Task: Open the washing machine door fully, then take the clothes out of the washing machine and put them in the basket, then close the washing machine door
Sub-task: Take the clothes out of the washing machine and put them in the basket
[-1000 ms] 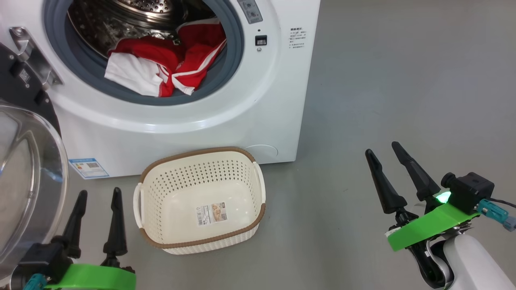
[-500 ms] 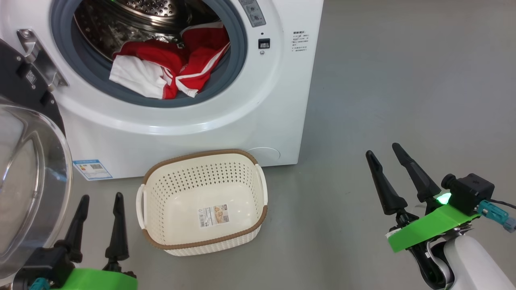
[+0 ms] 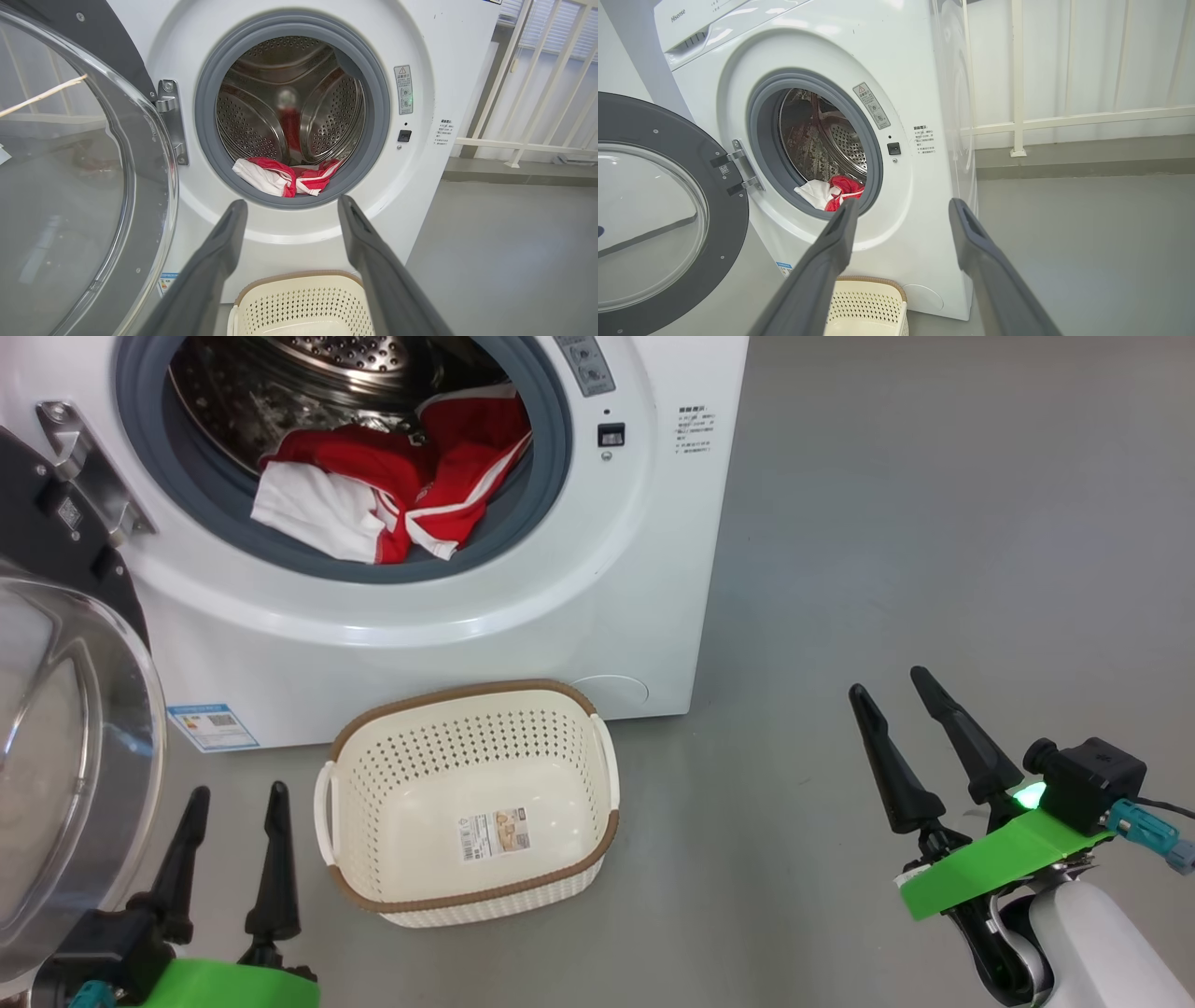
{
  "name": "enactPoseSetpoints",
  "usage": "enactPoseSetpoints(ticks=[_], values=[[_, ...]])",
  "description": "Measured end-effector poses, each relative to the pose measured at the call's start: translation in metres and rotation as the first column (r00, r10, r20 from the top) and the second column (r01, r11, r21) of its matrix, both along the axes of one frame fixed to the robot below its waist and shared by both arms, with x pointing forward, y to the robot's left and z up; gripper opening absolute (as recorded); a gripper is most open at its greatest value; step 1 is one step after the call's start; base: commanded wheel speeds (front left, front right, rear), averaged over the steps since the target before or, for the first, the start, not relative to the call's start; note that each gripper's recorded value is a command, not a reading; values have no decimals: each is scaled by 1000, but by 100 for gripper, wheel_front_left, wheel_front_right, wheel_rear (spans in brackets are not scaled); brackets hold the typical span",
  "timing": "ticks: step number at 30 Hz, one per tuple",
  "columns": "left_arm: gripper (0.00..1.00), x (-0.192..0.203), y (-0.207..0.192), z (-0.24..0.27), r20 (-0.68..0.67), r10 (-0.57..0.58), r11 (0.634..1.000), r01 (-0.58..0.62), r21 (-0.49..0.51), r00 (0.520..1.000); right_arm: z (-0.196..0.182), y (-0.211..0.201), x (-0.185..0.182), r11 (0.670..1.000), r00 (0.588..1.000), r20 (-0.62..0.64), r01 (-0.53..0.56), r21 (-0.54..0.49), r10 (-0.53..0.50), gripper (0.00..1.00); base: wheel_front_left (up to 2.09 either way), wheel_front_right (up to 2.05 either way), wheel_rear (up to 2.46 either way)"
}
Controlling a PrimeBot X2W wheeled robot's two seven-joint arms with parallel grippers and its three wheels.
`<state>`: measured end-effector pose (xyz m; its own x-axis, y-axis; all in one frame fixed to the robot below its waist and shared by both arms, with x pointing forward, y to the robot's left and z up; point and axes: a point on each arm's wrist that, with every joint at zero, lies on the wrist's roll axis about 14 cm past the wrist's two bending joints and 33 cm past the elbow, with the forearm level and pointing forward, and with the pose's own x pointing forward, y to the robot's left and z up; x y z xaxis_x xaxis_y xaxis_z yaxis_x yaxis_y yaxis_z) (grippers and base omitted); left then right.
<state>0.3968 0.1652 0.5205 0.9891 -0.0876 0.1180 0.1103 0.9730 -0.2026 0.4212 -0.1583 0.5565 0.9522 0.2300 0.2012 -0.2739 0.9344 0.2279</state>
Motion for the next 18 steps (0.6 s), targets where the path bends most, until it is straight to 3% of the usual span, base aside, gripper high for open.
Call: enactPoseSetpoints(ticks=[10,18], values=[[100,1,0,-4,-11,-3,1000,3,-1,1000,-2,-2,2,1000,1000,-5,6,1,-6,100,13,-13,0],[100,1,0,-4,-12,-3,1000,3,-3,1000,-2,-3,2,1000,1000,-4,10,3,-10,100,105,-105,0]])
